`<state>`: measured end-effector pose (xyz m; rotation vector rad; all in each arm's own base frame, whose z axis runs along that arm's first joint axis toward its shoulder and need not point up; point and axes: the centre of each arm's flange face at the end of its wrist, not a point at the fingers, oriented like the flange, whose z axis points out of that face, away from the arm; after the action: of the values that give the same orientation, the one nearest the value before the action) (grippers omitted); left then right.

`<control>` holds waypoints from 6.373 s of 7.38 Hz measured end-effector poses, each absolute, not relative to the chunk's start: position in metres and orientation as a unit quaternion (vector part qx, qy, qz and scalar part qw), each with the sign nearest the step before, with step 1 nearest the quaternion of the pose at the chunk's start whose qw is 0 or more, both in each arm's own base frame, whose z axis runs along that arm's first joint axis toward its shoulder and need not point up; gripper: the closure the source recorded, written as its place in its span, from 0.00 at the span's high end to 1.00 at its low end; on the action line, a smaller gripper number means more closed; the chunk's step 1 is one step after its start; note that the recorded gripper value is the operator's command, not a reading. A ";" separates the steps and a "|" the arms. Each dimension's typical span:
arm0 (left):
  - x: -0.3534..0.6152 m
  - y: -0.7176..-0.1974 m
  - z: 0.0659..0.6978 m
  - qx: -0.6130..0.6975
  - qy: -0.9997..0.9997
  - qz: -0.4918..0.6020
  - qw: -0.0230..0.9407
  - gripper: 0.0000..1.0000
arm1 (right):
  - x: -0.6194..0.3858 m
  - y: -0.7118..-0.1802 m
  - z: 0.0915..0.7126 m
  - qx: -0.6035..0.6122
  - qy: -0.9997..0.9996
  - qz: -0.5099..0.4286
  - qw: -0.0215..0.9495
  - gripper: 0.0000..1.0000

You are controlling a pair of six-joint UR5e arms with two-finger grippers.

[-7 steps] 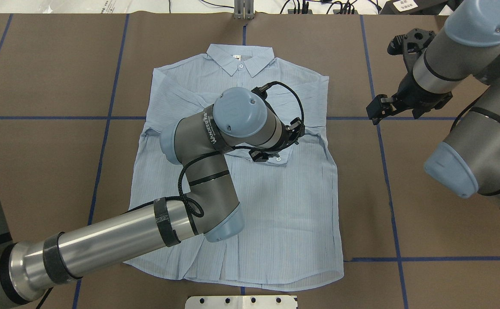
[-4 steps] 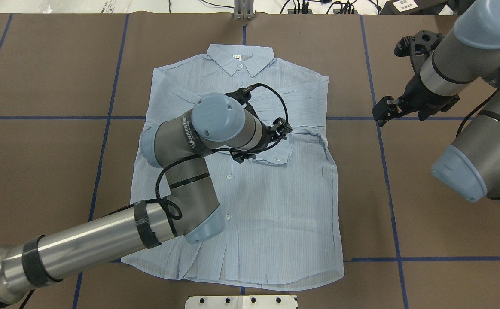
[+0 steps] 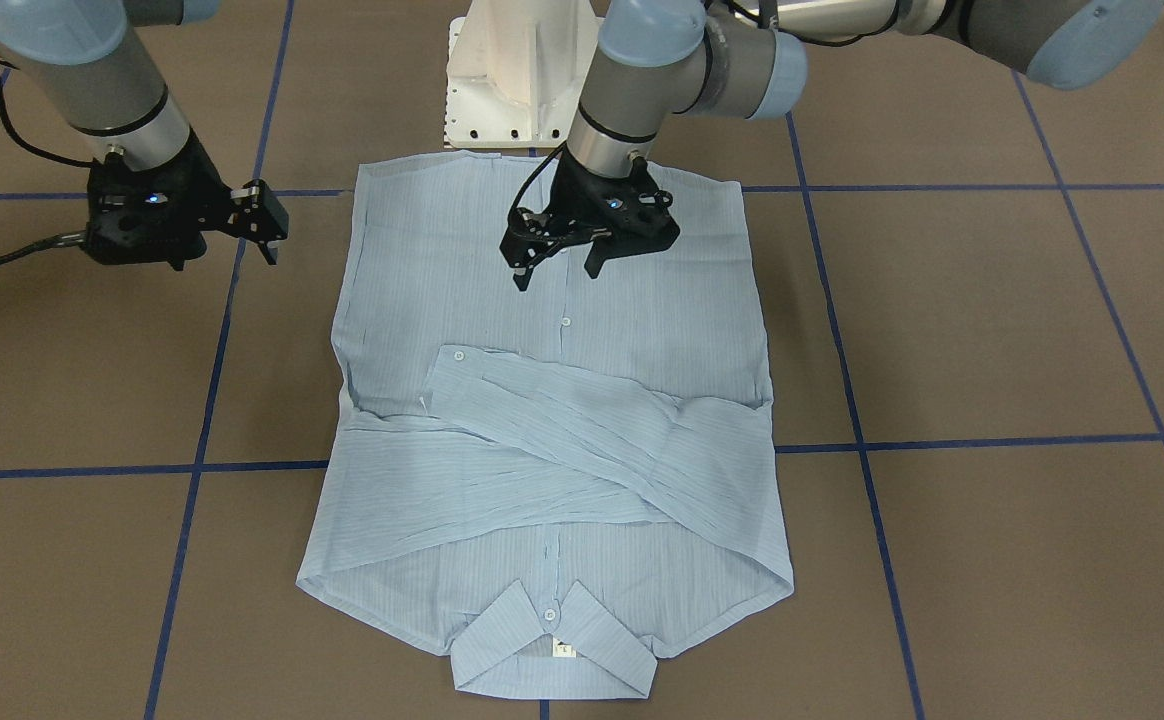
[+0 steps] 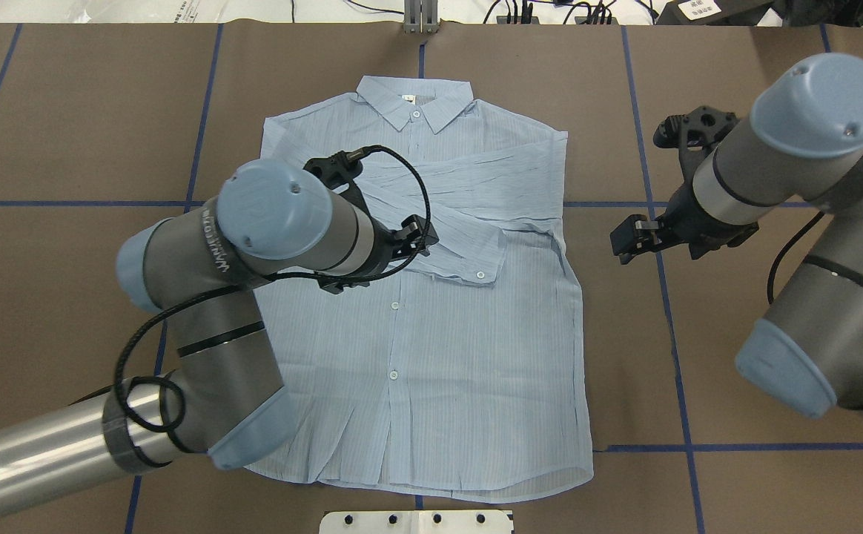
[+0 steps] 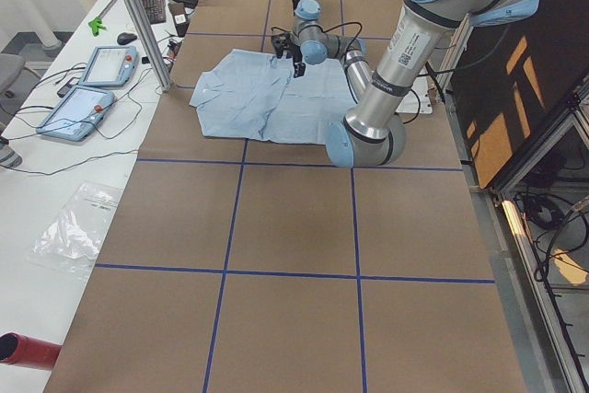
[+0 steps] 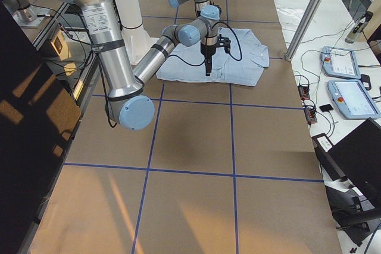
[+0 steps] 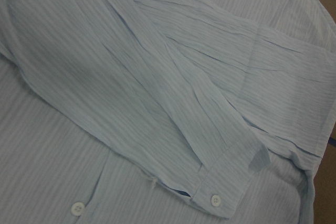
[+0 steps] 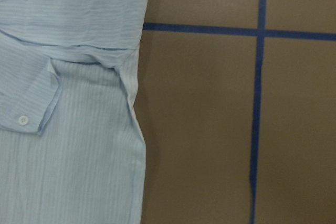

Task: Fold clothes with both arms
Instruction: 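Release the sleeve with the left gripper while the right gripper moves to the hem, then move the left gripper down to the hem corner nearest the robot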

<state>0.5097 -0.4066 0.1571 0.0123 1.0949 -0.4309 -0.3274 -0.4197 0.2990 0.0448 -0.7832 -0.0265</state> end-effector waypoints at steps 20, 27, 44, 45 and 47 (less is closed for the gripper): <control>0.444 -0.366 0.225 0.024 0.449 -0.152 0.880 1.00 | -0.484 -0.215 0.365 -0.031 -0.364 -0.014 0.931 0.75; 0.445 -0.366 0.225 0.024 0.450 -0.152 0.880 1.00 | -0.483 -0.208 0.369 -0.063 -0.361 -0.024 0.930 0.49; 0.466 -0.249 0.353 -0.037 0.378 -0.138 0.915 0.91 | -0.467 -0.223 0.323 -0.052 -0.411 0.001 0.910 0.00; 0.471 -0.235 0.355 -0.045 0.375 -0.132 0.916 0.89 | -0.466 -0.224 0.321 -0.051 -0.413 0.002 0.909 0.00; 0.476 -0.226 0.356 -0.050 0.374 -0.127 0.917 0.86 | -0.463 -0.228 0.318 -0.050 -0.415 0.005 0.908 0.00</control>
<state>0.4759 -0.2260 0.3555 -0.1025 0.7695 -0.2611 -0.4629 -0.2278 0.3183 -0.1025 -0.8573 0.0103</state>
